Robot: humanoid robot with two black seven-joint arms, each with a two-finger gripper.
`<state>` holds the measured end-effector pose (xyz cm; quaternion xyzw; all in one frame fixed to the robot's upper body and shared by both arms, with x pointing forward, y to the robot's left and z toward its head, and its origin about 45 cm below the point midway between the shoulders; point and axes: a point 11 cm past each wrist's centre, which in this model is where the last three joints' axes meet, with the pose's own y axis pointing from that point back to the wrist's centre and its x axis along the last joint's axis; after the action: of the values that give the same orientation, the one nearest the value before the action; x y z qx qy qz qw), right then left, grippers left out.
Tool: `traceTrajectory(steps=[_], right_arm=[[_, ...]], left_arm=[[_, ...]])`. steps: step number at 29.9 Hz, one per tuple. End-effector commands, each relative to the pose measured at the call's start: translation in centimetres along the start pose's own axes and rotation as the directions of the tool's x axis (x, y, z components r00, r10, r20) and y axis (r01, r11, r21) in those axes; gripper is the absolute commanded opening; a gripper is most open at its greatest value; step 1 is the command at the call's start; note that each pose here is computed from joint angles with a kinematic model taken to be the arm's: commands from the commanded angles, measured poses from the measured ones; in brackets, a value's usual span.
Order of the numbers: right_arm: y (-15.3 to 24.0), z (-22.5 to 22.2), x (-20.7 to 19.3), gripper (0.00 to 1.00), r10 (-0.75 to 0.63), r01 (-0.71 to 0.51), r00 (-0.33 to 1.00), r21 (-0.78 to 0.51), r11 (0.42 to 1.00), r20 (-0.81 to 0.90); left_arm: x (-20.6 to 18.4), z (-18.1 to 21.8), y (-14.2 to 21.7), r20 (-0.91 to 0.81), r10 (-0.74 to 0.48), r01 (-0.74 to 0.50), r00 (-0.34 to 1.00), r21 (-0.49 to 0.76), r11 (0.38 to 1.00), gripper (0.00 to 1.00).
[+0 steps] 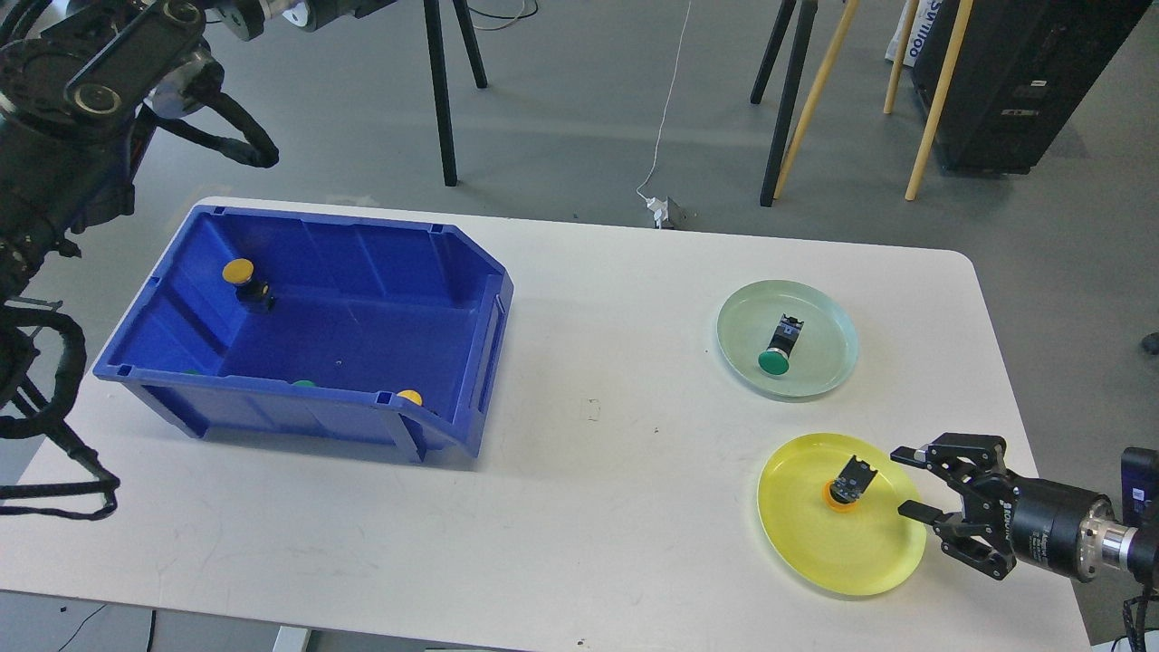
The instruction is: Pass button and place on color plate
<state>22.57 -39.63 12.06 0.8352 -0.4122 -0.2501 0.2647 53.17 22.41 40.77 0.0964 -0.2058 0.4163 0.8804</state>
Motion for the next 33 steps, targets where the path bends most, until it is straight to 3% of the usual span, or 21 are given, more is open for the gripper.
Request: traceTrajectory(steps=[1,3,4,9,13,17,27,33], right_arm=[[0.2,-0.6,0.2,0.79,0.0,0.0,1.0,0.007,1.0,-0.006],[0.5,-1.7,0.8,0.93,0.015,-0.015,1.0,0.034,0.999,-0.012],[0.7,-2.6,1.2,0.95,0.028,-0.027,0.999,0.057,0.998,-0.018],[2.6,-9.6,3.8,0.98,0.124,-0.106,0.991,0.251,0.962,-0.058],[4.1,-15.0,5.8,0.98,0.208,-0.172,0.977,0.426,0.888,-0.04],[2.7,-20.5,6.2,0.98,0.2,-0.156,0.98,0.559,0.814,-0.019],[1.6,-35.0,8.0,0.97,0.353,-0.273,0.936,0.643,0.715,0.004],[-0.1,-38.0,8.8,0.97,0.461,-0.379,0.887,0.621,0.686,0.031]], left_arm=[[0.0,0.1,-0.1,0.001,-0.001,0.001,1.0,0.0,1.0,0.99],[0.0,0.1,-0.1,0.001,-0.001,0.001,1.0,0.004,1.0,0.99],[0.0,0.0,-0.1,0.002,-0.002,0.002,1.0,0.007,1.0,0.99],[0.2,0.8,-0.2,0.009,0.0,0.0,1.0,-0.006,1.0,0.99],[0.4,1.3,-0.3,-0.004,0.007,-0.007,1.0,-0.019,1.0,0.99],[0.5,2.5,-0.7,0.006,0.006,-0.005,1.0,-0.043,0.999,0.99],[-0.8,3.4,-1.4,0.011,-0.033,0.034,0.999,-0.054,0.998,0.99],[-1.1,4.4,-1.9,0.038,-0.053,0.054,0.998,-0.02,0.998,0.99]])
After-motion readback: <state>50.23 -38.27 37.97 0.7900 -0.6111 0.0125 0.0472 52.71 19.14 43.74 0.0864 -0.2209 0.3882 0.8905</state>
